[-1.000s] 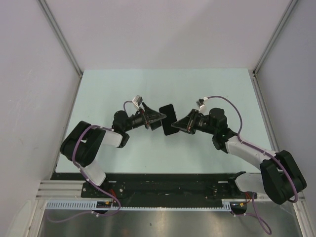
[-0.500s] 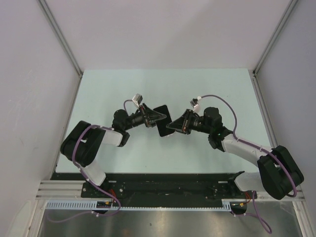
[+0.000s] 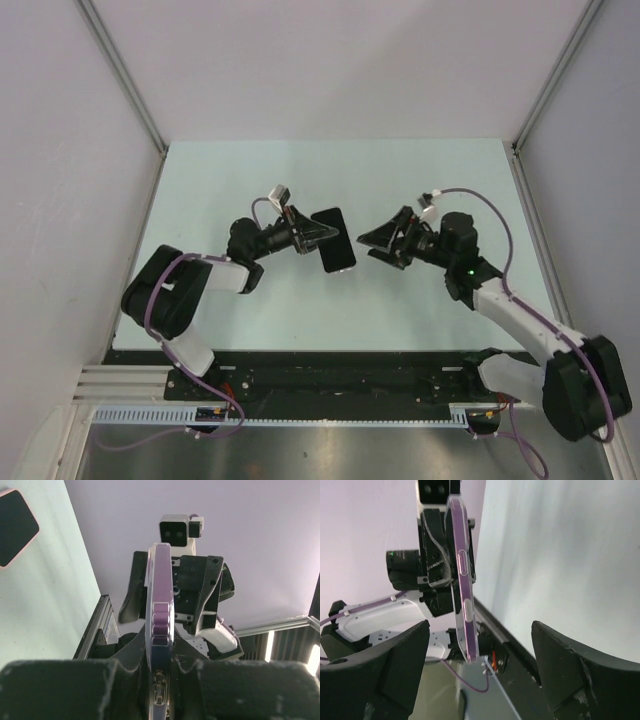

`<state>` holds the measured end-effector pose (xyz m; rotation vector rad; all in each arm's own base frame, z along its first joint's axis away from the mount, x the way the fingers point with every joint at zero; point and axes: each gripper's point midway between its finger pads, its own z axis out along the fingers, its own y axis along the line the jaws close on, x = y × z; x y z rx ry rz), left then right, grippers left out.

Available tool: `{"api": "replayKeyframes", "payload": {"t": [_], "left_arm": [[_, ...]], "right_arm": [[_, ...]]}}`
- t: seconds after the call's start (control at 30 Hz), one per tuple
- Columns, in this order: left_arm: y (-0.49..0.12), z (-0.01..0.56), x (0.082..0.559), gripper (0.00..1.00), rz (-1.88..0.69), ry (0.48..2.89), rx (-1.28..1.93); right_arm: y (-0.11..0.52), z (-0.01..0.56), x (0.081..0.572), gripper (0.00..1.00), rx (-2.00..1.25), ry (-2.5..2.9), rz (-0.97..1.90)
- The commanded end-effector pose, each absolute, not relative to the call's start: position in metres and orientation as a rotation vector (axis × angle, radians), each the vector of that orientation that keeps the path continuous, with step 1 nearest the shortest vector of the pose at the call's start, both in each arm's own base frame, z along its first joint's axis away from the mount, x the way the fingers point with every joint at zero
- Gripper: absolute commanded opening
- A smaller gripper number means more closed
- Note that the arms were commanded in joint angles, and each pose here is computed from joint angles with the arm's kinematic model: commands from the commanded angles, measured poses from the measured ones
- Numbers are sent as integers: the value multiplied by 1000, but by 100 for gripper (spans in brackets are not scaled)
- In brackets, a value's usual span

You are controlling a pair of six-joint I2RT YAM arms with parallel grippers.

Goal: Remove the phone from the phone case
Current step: Adjust the phone, then remove the phone case from the phone.

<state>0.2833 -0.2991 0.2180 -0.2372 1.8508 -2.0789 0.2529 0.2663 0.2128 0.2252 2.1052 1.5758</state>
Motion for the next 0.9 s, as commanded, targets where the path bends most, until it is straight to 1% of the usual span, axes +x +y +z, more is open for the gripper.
{"api": "replayKeyframes", "payload": {"t": [0.0, 0.1, 0.2, 0.33, 0.37, 0.4, 0.43, 0.47, 0.5, 0.57, 0.63, 0.67, 0.7, 0.77, 0.83, 0.87], "left_arm": [[-291, 299, 271, 0, -2100, 1547, 42], [-290, 305, 273, 0, -2090, 1548, 18], [-289, 311, 273, 0, -2106, 1539, -4], [-288, 315, 278, 0, -2059, 1553, -32], [-289, 316, 279, 0, -2023, 1551, -9], [-290, 310, 282, 0, -1999, 1600, -37], [-289, 308, 285, 0, -1967, 1613, -47], [-287, 316, 283, 0, -1904, 1588, 3], [-287, 302, 289, 0, -1850, 1675, -51], [-279, 303, 295, 0, -1709, 1696, -82], [-271, 304, 300, 0, -1610, 1722, -114], [-264, 307, 304, 0, -1522, 1736, -127], [-262, 311, 304, 0, -1497, 1729, -112], [-261, 320, 300, 0, -1503, 1708, -98], [-266, 323, 297, 0, -1548, 1719, -59], [-270, 332, 296, 0, -1574, 1717, -27]], "right_arm": [[230, 240, 248, 87, 195, 2036, 1459], [220, 241, 247, 88, 256, 2028, 1405], [220, 251, 241, 88, 245, 2002, 1411], [227, 265, 242, 85, 192, 1934, 1426], [230, 265, 239, 84, 178, 1929, 1427], [229, 269, 242, 84, 177, 1905, 1413], [230, 271, 241, 81, 163, 1890, 1400], [230, 277, 239, 81, 147, 1863, 1392], [232, 282, 237, 81, 134, 1833, 1374], [230, 293, 232, 81, 84, 1772, 1332], [226, 294, 233, 82, 106, 1751, 1275], [223, 298, 231, 82, 111, 1733, 1262], [222, 299, 232, 82, 121, 1727, 1249], [225, 297, 229, 84, 126, 1744, 1276], [232, 300, 226, 84, 68, 1745, 1341], [242, 302, 219, 84, 1, 1752, 1417]]}}
